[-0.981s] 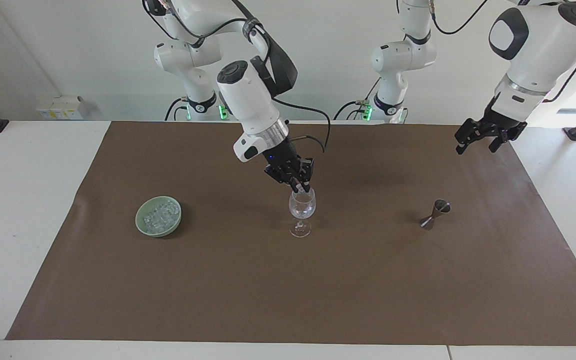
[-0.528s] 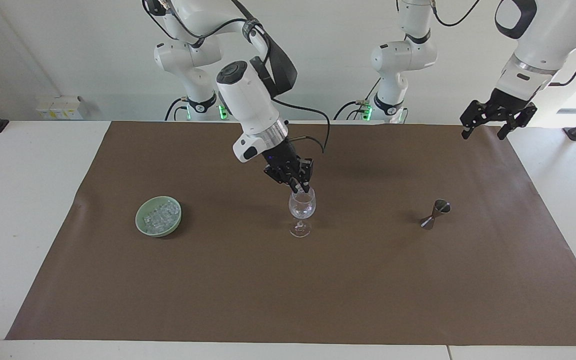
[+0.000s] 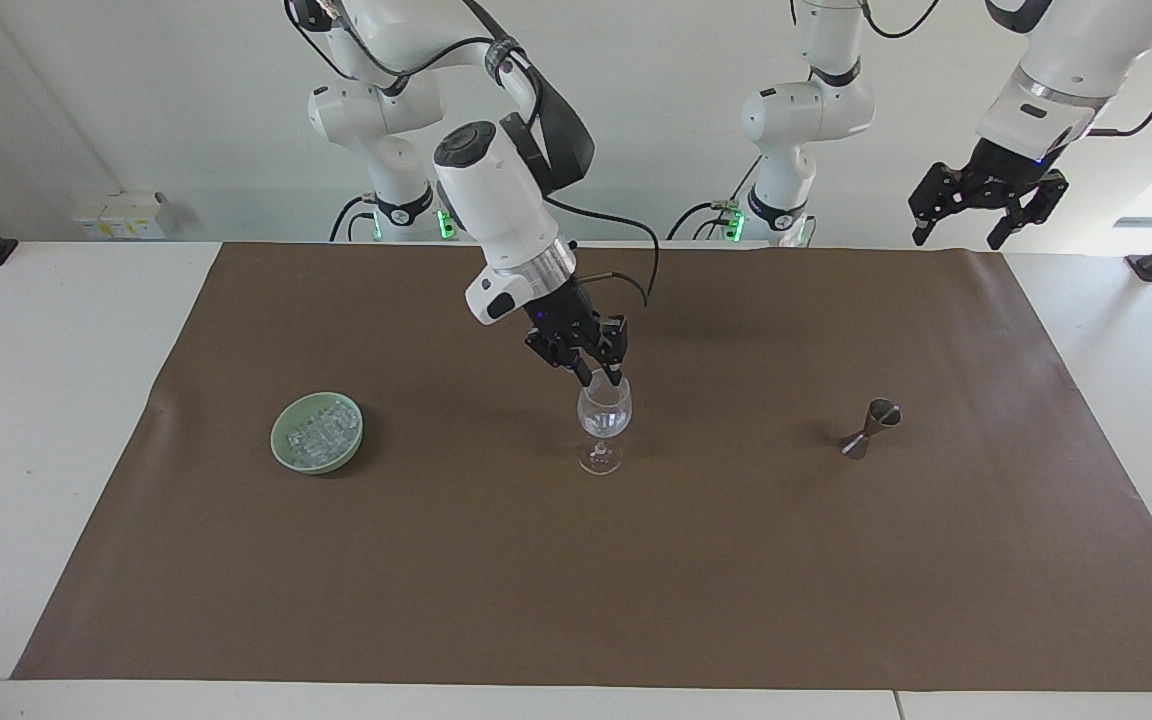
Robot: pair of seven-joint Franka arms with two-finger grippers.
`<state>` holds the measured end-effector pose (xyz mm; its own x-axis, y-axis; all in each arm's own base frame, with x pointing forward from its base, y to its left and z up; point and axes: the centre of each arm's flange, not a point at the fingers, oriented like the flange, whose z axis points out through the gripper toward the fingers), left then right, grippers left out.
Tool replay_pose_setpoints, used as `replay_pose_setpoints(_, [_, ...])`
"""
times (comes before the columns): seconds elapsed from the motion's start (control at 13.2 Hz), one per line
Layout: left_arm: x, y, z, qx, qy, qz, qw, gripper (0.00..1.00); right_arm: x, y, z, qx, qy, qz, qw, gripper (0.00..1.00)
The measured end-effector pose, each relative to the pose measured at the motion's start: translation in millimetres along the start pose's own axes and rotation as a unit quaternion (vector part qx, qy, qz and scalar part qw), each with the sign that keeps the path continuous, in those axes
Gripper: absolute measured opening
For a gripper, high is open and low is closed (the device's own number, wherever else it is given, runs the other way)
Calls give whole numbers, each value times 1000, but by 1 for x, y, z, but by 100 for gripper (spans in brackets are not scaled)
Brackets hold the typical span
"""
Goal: Pour wine and add ice with both arms
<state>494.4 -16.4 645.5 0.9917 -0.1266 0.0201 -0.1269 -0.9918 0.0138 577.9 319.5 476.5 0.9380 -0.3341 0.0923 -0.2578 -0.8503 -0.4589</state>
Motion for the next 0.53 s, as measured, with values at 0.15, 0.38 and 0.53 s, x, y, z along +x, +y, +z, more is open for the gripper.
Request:
replay_pose_setpoints(0.15, [-2,1,1,-1,-7,-1,1000,100,3,0,-6,-2,8,-5,1000,60])
replay_pose_setpoints(0.38, [-3,2,2,-2,-14,1,1000,100,10,3,-29,-10,33,-18,999,70])
replay_pose_setpoints(0.53, [-3,2,2,-2,-14,0,1000,100,25,23,-45,-36,47,-21,998,80])
